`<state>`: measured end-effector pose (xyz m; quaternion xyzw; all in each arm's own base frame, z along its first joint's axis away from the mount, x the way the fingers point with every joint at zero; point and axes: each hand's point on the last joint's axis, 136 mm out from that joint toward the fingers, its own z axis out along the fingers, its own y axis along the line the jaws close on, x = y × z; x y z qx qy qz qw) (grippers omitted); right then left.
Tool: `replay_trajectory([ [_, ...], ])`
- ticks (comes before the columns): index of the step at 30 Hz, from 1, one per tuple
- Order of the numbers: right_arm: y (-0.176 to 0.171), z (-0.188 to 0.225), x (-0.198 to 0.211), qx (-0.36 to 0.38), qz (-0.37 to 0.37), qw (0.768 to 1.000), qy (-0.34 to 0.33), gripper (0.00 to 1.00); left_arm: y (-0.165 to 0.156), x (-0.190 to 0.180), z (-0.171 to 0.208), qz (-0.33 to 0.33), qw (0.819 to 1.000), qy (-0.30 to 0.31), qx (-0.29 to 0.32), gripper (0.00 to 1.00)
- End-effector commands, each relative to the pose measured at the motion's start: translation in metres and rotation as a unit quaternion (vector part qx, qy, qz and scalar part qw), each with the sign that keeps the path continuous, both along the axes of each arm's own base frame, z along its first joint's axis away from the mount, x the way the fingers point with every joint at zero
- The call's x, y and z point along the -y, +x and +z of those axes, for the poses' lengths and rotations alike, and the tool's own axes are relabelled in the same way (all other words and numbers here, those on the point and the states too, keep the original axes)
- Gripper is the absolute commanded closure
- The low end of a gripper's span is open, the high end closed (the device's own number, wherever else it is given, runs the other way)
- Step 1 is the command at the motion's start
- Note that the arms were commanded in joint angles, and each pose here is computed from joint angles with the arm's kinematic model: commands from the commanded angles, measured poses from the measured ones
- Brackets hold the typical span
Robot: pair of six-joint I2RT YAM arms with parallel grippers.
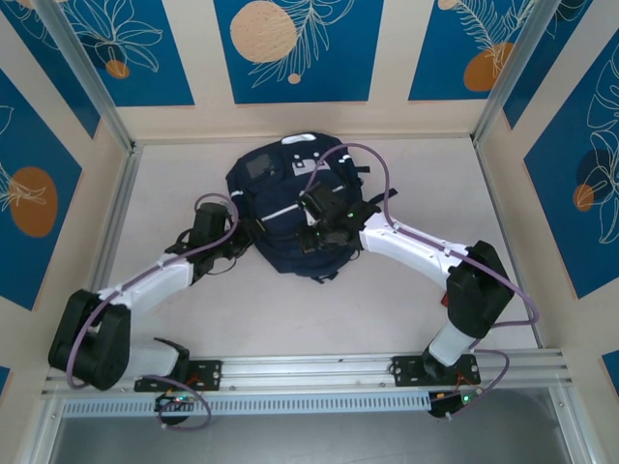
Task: Pack the student bag
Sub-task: Zip the student bag at the center of the table.
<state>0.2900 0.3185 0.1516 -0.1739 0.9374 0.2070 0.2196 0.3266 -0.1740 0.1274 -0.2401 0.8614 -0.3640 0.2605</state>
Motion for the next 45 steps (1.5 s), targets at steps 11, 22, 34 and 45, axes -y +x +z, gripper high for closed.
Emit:
replay_trajectory([
  [11, -0.004, 0.043, -0.098, -0.004, 0.103, 0.984, 0.147, 1.0, -0.017, -0.018, 0.01, 0.079, 0.994, -0.075, -0.025, 0.45],
  [22, -0.016, 0.036, -0.105, -0.02, 0.121, 0.981, 0.148, 1.0, -0.003, -0.009, 0.015, 0.08, 0.991, -0.102, -0.01, 0.47],
  [34, -0.024, 0.033, -0.108, -0.026, 0.131, 0.98, 0.147, 1.0, 0.004, -0.008, 0.006, 0.078, 0.993, -0.088, -0.017, 0.64],
  [45, -0.02, -0.005, -0.038, 0.035, 0.074, 0.996, -0.043, 1.0, 0.003, -0.028, -0.012, 0.095, 0.995, -0.008, -0.014, 0.97],
])
